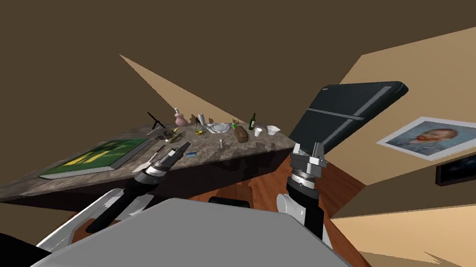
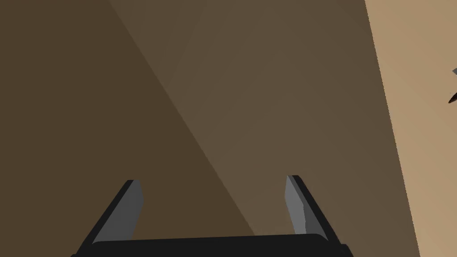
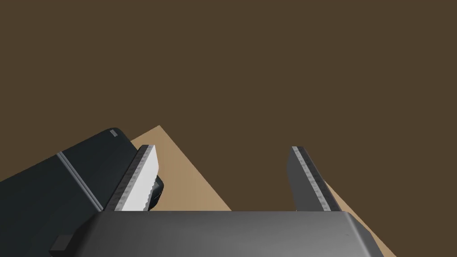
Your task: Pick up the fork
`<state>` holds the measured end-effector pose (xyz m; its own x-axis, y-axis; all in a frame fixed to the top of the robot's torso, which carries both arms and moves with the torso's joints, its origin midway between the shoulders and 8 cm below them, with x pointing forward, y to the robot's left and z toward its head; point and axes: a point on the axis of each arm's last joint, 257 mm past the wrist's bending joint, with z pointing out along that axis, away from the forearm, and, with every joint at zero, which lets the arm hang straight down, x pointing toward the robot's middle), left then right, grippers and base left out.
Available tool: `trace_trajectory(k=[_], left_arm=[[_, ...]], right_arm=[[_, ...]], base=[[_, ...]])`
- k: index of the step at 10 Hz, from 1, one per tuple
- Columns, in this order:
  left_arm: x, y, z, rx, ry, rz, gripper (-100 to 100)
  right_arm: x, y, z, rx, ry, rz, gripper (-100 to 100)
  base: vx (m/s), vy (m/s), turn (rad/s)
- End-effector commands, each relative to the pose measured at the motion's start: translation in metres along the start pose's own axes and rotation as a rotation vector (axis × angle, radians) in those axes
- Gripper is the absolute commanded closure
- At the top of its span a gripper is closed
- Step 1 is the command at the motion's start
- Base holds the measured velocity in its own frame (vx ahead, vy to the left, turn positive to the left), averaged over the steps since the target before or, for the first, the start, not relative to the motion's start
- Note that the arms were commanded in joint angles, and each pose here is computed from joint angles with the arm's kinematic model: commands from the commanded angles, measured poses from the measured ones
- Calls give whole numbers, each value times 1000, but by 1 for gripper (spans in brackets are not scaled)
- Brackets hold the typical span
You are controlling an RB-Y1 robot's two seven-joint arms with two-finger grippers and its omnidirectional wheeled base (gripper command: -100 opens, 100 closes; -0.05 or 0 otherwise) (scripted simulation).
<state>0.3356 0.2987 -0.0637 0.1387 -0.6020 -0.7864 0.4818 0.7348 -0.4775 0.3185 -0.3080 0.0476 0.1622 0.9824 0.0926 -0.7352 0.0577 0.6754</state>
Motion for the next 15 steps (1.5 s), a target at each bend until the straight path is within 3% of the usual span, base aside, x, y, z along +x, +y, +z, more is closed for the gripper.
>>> trace_trajectory(k=[1, 2, 3, 4, 5, 6, 7, 8, 9, 10, 11, 12, 13, 14, 15], left_arm=[[13, 8, -14, 1, 82, 97, -100], [14, 7, -14, 9, 96, 104, -100], [26, 15, -26, 7, 164, 182, -100], [27, 14, -26, 18, 182, 191, -100], [39, 23, -41, 19, 253, 266, -100], [40, 22, -40, 31, 272, 275, -100], [51, 31, -57, 35, 346, 348, -100], [52, 30, -57, 49, 365, 357, -100], [64, 39, -75, 56, 443, 426, -100], [65, 39, -75, 71, 462, 436, -100], [76, 48, -96, 81, 540, 500, -100], [76, 48, -96, 98, 560, 510, -100], [86, 58, -119, 114, 642, 571, -100], [86, 58, -119, 132, 662, 581, -100], [95, 67, -143, 152, 745, 636, -100]], right_arm=[[0, 0, 0, 0, 0, 0, 0], [0, 0, 0, 0, 0, 0, 0], [0, 0, 0, 0, 0, 0, 0], [0, 0, 0, 0, 0, 0, 0], [0, 0, 0, 0, 0, 0, 0], [0, 0, 0, 0, 0, 0, 0], [0, 0, 0, 0, 0, 0, 0], [0, 0, 0, 0, 0, 0, 0], [0, 0, 0, 0, 0, 0, 0], [0, 0, 0, 0, 0, 0, 0], [0, 0, 0, 0, 0, 0, 0], [0, 0, 0, 0, 0, 0, 0], [0, 0, 0, 0, 0, 0, 0], [0, 0, 0, 0, 0, 0, 0], [0, 0, 0, 0, 0, 0, 0]], base=[[-21, -29, -279], [-17, -19, -134], [-13, -30, -247], [-10, -24, -138], [-5, -43, -290], [-5, -30, -138], [-3, -41, -260], [1, -29, -145], [10, -47, -316], [11, -31, -151], [18, -39, -260], [14, -30, -139], [17, -42, -322], [20, -27, -164], [35, -36, -266]])
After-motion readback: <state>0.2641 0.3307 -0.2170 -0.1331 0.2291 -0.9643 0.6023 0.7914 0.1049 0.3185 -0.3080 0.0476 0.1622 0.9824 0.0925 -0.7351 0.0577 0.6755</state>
